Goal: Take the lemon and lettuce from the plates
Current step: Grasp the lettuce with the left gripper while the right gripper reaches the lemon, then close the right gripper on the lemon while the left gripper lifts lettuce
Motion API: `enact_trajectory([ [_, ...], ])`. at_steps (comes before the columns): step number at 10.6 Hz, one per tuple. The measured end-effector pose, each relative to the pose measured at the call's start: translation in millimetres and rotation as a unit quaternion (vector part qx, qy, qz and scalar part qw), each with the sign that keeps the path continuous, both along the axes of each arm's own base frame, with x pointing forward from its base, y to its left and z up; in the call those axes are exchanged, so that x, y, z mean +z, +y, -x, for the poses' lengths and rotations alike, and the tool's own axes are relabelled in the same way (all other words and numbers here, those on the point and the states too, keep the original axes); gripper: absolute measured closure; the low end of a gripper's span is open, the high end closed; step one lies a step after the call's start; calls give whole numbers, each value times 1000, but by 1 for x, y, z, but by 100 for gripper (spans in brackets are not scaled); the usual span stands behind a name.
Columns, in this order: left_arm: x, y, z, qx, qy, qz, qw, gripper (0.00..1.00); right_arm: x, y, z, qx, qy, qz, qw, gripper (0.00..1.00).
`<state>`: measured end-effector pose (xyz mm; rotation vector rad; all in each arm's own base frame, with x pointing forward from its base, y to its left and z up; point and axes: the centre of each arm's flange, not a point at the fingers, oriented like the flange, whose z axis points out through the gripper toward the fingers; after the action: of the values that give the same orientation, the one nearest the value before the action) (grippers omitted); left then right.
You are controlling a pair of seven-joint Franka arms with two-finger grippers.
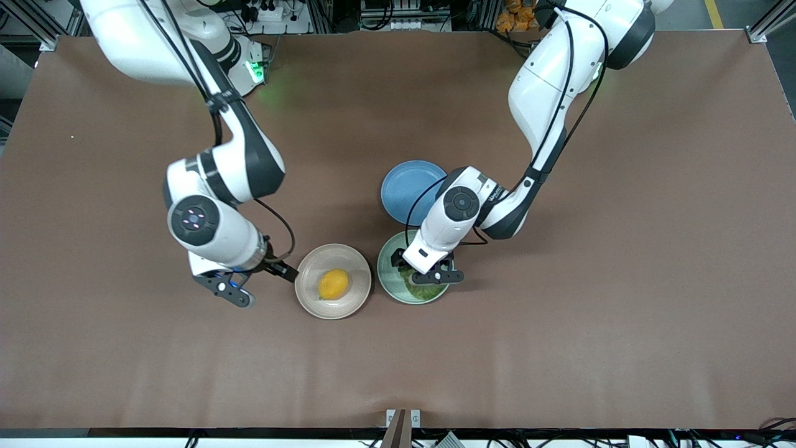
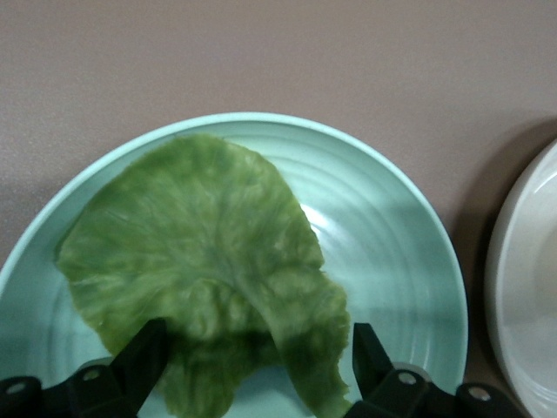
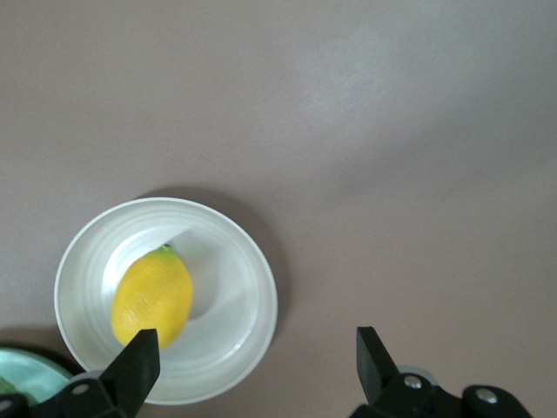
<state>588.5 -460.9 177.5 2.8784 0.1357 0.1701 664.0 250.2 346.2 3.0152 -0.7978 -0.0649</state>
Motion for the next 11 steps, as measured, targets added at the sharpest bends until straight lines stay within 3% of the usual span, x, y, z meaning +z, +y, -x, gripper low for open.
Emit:
enact_trajectory([
  [1,0,0,0,7,1,1,1000,6,-11,8,-4,-19,-8,-3,1000,0],
  [2,1,0,-1,16,3,2,1000,14,-23,14,-8,-36,-18,-8,999,0],
  [3,2,0,-2,21,2,3,1000,30,-35,16,-12,-53,-26,-12,998,0],
  [5,3,0,-3,28,3,5,1000,42,-57,21,-19,-80,-45,-23,996,0],
  [8,3,1,-4,31,3,4,1000,85,-83,31,-24,-129,-71,-41,988,0],
  [11,2,2,-5,32,2,4,999,97,-95,63,-10,-130,-64,-41,989,0],
])
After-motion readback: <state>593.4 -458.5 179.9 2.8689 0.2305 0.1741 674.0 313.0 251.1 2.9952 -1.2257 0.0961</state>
